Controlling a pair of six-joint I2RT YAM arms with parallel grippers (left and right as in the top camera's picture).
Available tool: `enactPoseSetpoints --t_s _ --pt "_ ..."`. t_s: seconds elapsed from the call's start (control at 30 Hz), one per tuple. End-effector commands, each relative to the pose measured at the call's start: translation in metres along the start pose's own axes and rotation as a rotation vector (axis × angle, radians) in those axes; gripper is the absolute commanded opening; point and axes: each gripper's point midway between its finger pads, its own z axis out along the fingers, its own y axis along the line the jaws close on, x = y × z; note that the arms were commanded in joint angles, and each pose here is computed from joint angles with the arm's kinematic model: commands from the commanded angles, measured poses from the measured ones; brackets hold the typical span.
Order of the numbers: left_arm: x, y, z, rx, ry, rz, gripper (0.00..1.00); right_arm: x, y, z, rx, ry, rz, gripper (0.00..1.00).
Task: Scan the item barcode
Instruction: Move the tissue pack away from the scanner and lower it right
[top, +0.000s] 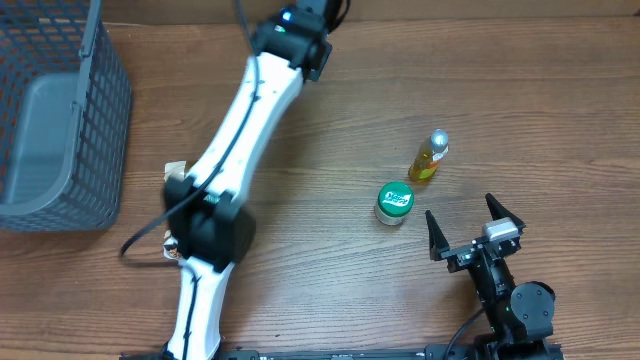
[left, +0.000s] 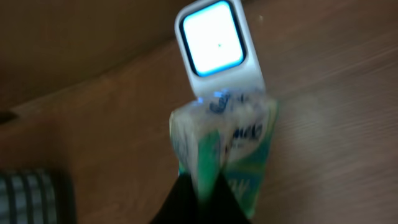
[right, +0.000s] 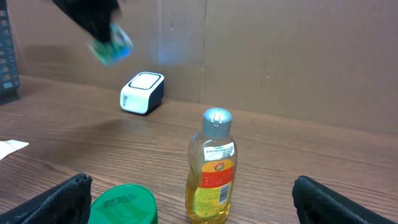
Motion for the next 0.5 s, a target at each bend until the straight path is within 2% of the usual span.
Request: enactPoseSetpoints --t_s 0.0,0.23,0.47 --pt "0.011 -0.019 -0.043 0.183 0.054 -0.267 0.04 0.002 -0.002 0.0 0.009 -0.002 0.002 1.0" --pt "0.089 -0.066 -0.054 0.394 0.421 -0.259 0.05 0.002 -0.002 0.0 0.009 -0.002 0.002 1.0" --pt "0.124 -0.099 -0.049 0.494 0.574 -0.244 0.05 0.002 -0.002 0.0 0.009 -0.002 0.002 1.0"
